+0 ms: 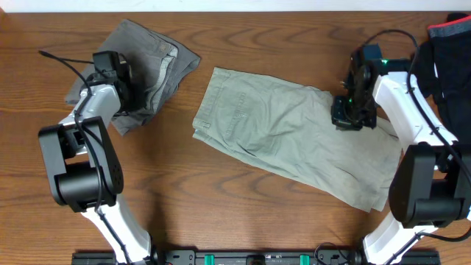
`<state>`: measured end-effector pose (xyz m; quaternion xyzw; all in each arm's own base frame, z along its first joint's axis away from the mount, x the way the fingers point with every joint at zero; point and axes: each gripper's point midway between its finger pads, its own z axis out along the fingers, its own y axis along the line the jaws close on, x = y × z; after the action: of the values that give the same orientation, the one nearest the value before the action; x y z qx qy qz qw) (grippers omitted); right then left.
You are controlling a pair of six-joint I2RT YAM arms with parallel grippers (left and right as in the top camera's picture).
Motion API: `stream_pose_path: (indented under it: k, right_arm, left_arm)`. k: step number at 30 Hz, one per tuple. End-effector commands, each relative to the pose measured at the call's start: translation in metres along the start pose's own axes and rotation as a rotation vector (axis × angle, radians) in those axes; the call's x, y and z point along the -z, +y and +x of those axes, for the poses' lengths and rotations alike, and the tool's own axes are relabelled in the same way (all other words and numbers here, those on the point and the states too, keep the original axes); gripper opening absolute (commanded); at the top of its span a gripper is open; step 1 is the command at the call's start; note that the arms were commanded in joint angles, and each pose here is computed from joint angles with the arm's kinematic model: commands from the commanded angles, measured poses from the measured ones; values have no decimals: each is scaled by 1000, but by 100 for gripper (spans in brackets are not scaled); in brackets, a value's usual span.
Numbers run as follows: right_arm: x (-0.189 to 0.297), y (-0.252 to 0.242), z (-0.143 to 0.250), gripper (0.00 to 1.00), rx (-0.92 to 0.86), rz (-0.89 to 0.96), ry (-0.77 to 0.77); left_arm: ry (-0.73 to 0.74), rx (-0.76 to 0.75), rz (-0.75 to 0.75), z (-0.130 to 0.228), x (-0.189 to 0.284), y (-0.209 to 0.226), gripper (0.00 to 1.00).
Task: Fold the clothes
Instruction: 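Smooth the khaki shorts flat with the right gripper, moving toward the right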
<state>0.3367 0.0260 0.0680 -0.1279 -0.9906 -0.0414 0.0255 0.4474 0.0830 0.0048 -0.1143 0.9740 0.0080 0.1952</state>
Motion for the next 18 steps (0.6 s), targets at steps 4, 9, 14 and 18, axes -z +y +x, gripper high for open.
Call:
stream_pose_path:
  k: [4, 9, 14, 18]
  right_arm:
    - [-27, -51, 5, 11, -224, 58, 23]
    - [-57, -61, 1, 7, -301, 18, -23]
    - [-79, -63, -18, 4, -341, -6, -148]
    - [-75, -85, -45, 3, -366, 92, -300]
  left_arm:
    - [-14, -19, 28, 3, 39, -19, 47]
    - [-158, -26, 60, -25, 98, -27, 59]
    - [-242, -52, 88, -40, 122, -32, 63]
    - [-253, -95, 176, -44, 117, -48, 63]
